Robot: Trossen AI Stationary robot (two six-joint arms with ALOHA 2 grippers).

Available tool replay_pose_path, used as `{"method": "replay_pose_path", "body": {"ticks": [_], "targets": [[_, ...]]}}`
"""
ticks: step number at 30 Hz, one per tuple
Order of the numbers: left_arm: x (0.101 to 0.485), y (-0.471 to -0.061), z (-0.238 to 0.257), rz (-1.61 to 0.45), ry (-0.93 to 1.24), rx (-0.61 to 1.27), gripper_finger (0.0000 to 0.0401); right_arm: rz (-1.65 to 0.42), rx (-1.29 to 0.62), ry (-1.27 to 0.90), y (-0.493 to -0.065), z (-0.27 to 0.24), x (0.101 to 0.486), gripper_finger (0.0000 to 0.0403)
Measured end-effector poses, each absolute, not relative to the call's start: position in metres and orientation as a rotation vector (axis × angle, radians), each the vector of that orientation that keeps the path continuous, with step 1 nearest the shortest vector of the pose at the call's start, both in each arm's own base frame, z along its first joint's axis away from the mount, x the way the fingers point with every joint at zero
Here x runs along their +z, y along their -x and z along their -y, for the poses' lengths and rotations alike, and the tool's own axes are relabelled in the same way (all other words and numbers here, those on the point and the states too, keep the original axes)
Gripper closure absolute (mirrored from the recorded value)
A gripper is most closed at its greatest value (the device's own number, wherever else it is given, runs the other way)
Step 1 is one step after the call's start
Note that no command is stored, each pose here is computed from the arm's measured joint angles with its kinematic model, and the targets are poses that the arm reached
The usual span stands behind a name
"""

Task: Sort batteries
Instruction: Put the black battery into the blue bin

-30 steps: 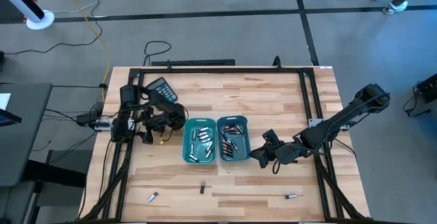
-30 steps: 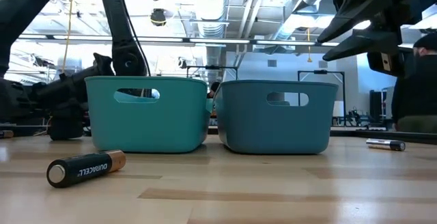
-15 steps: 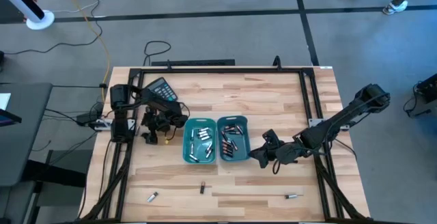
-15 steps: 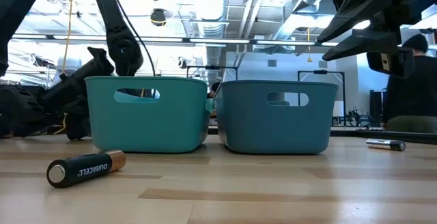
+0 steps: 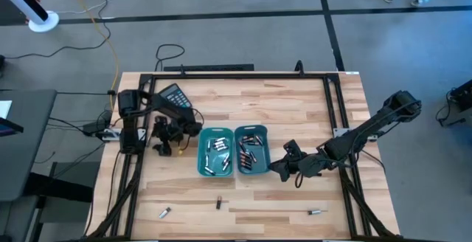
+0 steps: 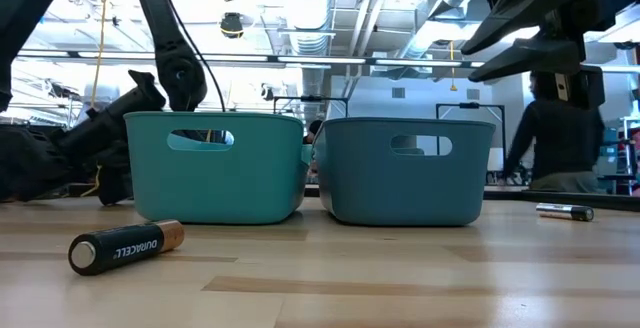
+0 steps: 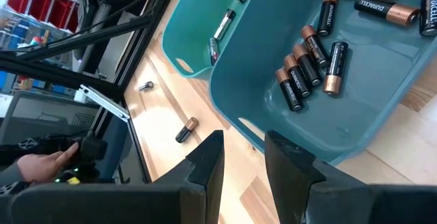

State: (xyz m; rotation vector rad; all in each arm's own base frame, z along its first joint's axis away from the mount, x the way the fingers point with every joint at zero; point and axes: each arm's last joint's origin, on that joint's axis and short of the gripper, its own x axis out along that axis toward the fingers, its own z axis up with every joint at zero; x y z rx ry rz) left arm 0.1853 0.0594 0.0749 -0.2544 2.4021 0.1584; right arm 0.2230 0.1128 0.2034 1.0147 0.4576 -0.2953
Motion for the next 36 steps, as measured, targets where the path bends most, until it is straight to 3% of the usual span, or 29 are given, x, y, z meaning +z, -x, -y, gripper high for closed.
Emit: {"method": "replay_pose_path", "body": {"ticks": [16, 26, 36], "targets": [[0.075, -0.181, -0.069, -2.410, 0.278, 0.242, 0.0124, -0.451, -0.290, -1.021, -0.223, -0.113, 0.204, 0.0281], [0.076, -0.170, -0.072, -2.451, 0.395, 0.465, 0.0124, -0.451, -0.281, -0.999, -0.224, -0.113, 0.204, 0.0281], [0.073, -0.166, -0.071, -2.430, 0.456, 0.421, 0.0124, -0.455, -0.273, -0.981, -0.224, -0.114, 0.205, 0.0281]]}}
